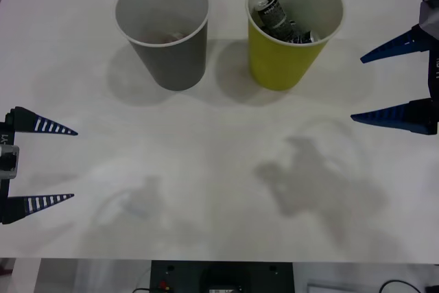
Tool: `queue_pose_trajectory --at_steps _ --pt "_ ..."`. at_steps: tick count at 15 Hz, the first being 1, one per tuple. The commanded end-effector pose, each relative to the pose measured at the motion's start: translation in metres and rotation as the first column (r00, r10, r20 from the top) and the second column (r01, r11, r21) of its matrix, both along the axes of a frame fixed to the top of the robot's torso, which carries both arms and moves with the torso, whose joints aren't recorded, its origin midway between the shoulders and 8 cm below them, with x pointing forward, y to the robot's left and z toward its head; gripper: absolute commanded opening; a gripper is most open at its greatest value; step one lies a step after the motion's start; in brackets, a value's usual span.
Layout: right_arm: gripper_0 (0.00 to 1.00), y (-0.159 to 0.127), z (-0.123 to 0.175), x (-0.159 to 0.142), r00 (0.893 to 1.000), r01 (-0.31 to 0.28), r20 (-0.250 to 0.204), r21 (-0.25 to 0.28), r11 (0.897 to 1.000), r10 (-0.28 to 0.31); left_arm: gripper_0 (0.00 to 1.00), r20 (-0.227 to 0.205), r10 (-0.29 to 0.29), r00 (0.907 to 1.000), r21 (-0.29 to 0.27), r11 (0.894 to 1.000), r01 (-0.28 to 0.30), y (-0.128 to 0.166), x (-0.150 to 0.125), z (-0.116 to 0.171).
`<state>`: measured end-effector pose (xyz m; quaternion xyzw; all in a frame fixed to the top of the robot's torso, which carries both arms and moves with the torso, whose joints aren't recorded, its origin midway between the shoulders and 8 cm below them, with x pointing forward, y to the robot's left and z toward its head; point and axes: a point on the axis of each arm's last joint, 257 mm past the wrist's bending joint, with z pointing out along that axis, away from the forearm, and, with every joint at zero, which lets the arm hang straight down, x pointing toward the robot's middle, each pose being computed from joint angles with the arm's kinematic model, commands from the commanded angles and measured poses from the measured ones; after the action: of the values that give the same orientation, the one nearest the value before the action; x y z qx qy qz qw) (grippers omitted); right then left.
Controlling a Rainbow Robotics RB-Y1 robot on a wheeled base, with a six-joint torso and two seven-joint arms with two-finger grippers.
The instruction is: Put the can into the green bin and the plastic bottle into the gray bin
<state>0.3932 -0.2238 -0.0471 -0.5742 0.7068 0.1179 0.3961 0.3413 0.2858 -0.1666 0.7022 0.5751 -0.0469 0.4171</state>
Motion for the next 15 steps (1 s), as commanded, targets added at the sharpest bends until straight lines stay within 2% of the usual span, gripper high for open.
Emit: queue_pose_trajectory --at_steps 1,3,7,11,15 --pt "1.0 -0.014 -0.018 -0.017 0.999 -0.034 0.024 -0.029 0.999 0.035 1.0 0.0 0.0 1.0 0.0 1.0 0.0 0.0 0.0 0.0" --pt "1.0 -0.028 -0.035 -0.026 0.998 -0.057 0.032 -0.056 0.997 0.059 1.0 0.0 0.0 1.0 0.0 1.0 0.0 0.0 0.0 0.0" --pt "1.0 -0.053 -0.059 -0.038 0.996 -0.067 0.054 -0.102 0.993 0.073 1.0 0.0 0.0 1.0 0.0 1.0 0.0 0.0 0.0 0.0" --pt "1.0 -0.075 -0.078 -0.046 0.998 -0.041 0.037 -0.15 0.988 0.047 1.0 0.0 0.0 1.0 0.0 1.0 0.0 0.0 0.0 0.0" --pt "1.0 -0.089 -0.088 -0.043 0.999 -0.017 0.04 -0.206 0.978 0.026 1.0 0.0 0.0 1.0 0.0 1.0 0.0 0.0 0.0 0.0"
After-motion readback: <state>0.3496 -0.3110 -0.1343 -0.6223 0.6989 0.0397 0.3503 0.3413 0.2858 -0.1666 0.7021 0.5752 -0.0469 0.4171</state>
